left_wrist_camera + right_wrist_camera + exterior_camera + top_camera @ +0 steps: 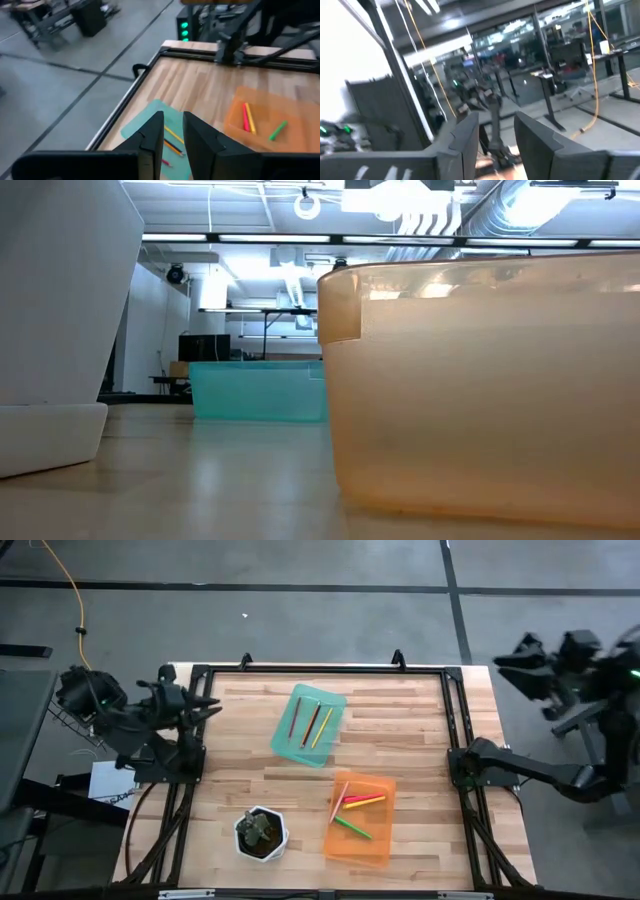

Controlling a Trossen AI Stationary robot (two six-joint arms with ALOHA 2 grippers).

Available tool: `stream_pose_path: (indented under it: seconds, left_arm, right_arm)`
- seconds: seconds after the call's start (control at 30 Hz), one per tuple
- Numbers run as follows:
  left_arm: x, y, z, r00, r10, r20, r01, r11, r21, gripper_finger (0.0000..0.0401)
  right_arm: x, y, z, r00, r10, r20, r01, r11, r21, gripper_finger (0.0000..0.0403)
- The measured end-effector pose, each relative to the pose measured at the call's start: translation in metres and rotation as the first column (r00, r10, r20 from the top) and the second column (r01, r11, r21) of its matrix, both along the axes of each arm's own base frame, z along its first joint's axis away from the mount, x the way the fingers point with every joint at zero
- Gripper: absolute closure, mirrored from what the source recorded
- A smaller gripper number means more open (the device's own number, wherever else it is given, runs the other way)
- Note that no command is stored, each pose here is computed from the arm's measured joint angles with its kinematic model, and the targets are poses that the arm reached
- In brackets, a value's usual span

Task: Sort pens & pencils
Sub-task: Return to Home Position

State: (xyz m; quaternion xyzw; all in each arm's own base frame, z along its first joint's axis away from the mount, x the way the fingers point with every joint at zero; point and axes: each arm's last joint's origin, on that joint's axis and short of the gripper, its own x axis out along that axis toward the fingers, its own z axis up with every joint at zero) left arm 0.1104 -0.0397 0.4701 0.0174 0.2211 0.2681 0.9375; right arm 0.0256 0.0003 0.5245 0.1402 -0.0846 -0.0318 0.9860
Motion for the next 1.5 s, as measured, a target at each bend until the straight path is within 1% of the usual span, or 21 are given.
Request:
stream_pose_path:
  seconds: [0.1, 0.23, 0.3, 0.37, 0.4, 0.43, 0.5, 0.57, 0.6, 0.7, 0.8, 0.87, 0.93, 1.0, 1.07, 1.13, 1.17, 1.27, 1.3, 1.37, 1.5]
  left_arm:
    - [-0.007, -0.002, -0.016, 0.998, -0.062, 0.030, 0.061, 0.998, 0.011, 0.0347]
    - [-0.009, -0.008, -0.037, 0.984, -0.154, 0.085, 0.152, 0.988, 0.034, 0.0355]
    - [-0.010, -0.011, -0.043, 0.968, -0.212, 0.136, 0.207, 0.977, 0.047, 0.0361]
    - [-0.010, -0.014, -0.044, 0.934, -0.294, 0.202, 0.284, 0.956, 0.076, 0.0367]
    - [-0.011, -0.016, -0.042, 0.908, -0.338, 0.246, 0.324, 0.941, 0.099, 0.0371]
    - [-0.011, -0.018, -0.038, 0.872, -0.393, 0.292, 0.371, 0.919, 0.132, 0.0374]
    - [-0.013, -0.019, -0.029, 0.779, -0.506, 0.369, 0.452, 0.862, 0.228, 0.0381]
    - [-0.018, -0.018, -0.022, 0.677, -0.597, 0.431, 0.498, 0.802, 0.329, 0.0387]
    - [-0.021, -0.016, -0.019, 0.635, -0.627, 0.451, 0.507, 0.779, 0.368, 0.0389]
    - [-0.030, -0.012, -0.015, 0.544, -0.690, 0.478, 0.532, 0.724, 0.439, 0.0394]
    - [-0.036, -0.010, -0.016, 0.457, -0.766, 0.452, 0.569, 0.642, 0.513, 0.0396]
    - [-0.038, -0.011, -0.020, 0.413, -0.807, 0.423, 0.580, 0.591, 0.561, 0.0395]
    - [-0.040, -0.010, -0.024, 0.390, -0.832, 0.396, 0.579, 0.555, 0.597, 0.0393]
    - [-0.044, -0.007, -0.029, 0.375, -0.850, 0.371, 0.571, 0.527, 0.630, 0.0394]
    - [-0.050, -0.003, -0.036, 0.345, -0.868, 0.356, 0.565, 0.495, 0.660, 0.0395]
    - [-0.055, 0.001, -0.044, 0.321, -0.876, 0.360, 0.555, 0.481, 0.679, 0.0397]
    - [-0.058, 0.002, -0.049, 0.303, -0.881, 0.364, 0.542, 0.473, 0.694, 0.0398]
    - [-0.067, 0.007, -0.065, 0.227, -0.907, 0.355, 0.506, 0.422, 0.752, 0.0400]
    - [-0.070, 0.009, -0.071, 0.213, -0.910, 0.357, 0.492, 0.415, 0.765, 0.0401]
    - [-0.074, 0.012, -0.084, 0.205, -0.908, 0.366, 0.469, 0.419, 0.778, 0.0400]
    - [-0.079, 0.017, -0.113, 0.206, -0.901, 0.381, 0.451, 0.433, 0.780, 0.0398]
  right_arm:
    - [-0.015, 0.014, 0.004, 0.999, -0.009, 0.051, 0.007, 0.999, 0.036, 0.0285]
    - [-0.034, 0.029, 0.003, 0.991, -0.063, 0.118, 0.053, 0.995, 0.085, 0.0285]
    - [-0.042, 0.036, 0.002, 0.986, -0.082, 0.145, 0.067, 0.992, 0.107, 0.0285]
    - [-0.047, 0.040, 0.001, 0.981, -0.101, 0.166, 0.081, 0.989, 0.121, 0.0285]
    - [-0.050, 0.042, 0.000, 0.979, -0.109, 0.175, 0.087, 0.988, 0.127, 0.0285]
    - [-0.052, 0.044, 0.000, 0.977, -0.118, 0.180, 0.095, 0.987, 0.132, 0.0285]
    - [-0.055, 0.046, -0.002, 0.973, -0.147, 0.180, 0.121, 0.982, 0.145, 0.0285]
    - [-0.055, 0.045, -0.005, 0.972, -0.168, 0.165, 0.141, 0.976, 0.163, 0.0285]
    - [-0.055, 0.045, -0.006, 0.973, -0.173, 0.155, 0.146, 0.974, 0.172, 0.0285]
    - [-0.054, 0.044, -0.008, 0.975, -0.179, 0.131, 0.153, 0.970, 0.189, 0.0285]
    - [-0.053, 0.043, -0.009, 0.976, -0.180, 0.121, 0.154, 0.968, 0.201, 0.0285]
    - [-0.053, 0.043, -0.009, 0.975, -0.186, 0.124, 0.156, 0.963, 0.219, 0.0285]
    - [-0.054, 0.042, -0.009, 0.969, -0.210, 0.129, 0.177, 0.957, 0.228, 0.0285]
    - [-0.054, 0.042, -0.009, 0.965, -0.227, 0.130, 0.193, 0.953, 0.233, 0.0285]
    - [-0.054, 0.041, -0.010, 0.959, -0.253, 0.128, 0.217, 0.945, 0.243, 0.0285]
    - [-0.054, 0.040, -0.011, 0.954, -0.274, 0.121, 0.234, 0.934, 0.269, 0.0285]
    - [-0.054, 0.040, -0.011, 0.954, -0.275, 0.116, 0.234, 0.931, 0.280, 0.0285]
    - [-0.054, 0.039, -0.013, 0.951, -0.289, 0.107, 0.244, 0.918, 0.313, 0.0285]
    - [-0.054, 0.039, -0.013, 0.948, -0.301, 0.106, 0.254, 0.913, 0.321, 0.0285]
    - [-0.054, 0.038, -0.014, 0.942, -0.318, 0.105, 0.268, 0.905, 0.329, 0.0285]
    - [-0.054, 0.038, -0.013, 0.936, -0.334, 0.109, 0.279, 0.895, 0.347, 0.0285]
